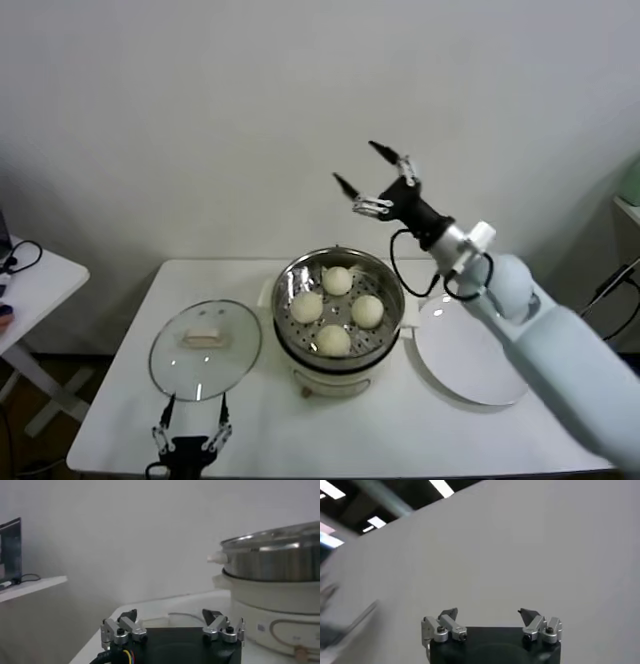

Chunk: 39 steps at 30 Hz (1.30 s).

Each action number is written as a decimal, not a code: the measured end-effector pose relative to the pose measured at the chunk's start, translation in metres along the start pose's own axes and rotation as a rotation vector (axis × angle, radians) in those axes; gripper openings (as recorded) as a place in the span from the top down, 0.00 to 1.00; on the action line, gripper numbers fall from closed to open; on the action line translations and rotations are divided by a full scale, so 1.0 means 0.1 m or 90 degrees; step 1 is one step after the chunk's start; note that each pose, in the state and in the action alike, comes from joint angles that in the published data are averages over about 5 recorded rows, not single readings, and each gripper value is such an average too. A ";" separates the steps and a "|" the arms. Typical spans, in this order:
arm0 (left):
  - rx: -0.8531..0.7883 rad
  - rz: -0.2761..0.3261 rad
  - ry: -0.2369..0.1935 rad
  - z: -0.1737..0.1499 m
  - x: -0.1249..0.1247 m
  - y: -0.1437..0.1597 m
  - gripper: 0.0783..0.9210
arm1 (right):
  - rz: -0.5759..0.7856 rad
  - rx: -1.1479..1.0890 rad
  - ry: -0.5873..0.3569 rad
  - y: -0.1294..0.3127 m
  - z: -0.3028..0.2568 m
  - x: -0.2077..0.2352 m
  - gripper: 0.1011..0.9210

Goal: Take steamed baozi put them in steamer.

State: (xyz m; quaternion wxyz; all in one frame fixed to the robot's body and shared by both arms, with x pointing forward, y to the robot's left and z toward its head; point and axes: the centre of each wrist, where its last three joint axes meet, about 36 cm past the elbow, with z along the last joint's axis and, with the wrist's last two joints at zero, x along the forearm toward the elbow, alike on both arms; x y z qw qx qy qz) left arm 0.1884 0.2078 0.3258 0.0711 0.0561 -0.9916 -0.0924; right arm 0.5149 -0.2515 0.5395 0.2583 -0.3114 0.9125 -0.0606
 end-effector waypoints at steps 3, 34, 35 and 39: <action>0.008 0.001 -0.011 -0.01 -0.01 -0.03 0.12 | 0.099 -0.039 -0.018 0.20 0.36 0.48 0.12; 0.035 0.010 -0.049 -0.10 0.03 -0.14 0.12 | 0.439 -0.152 0.209 2.44 0.74 3.58 0.12; 0.034 0.011 -0.050 -0.10 0.03 -0.14 0.12 | 0.440 -0.152 0.211 2.45 0.73 3.60 0.12; 0.031 0.014 -0.051 -0.11 0.03 -0.14 0.12 | 0.443 -0.153 0.217 2.50 0.71 3.64 0.12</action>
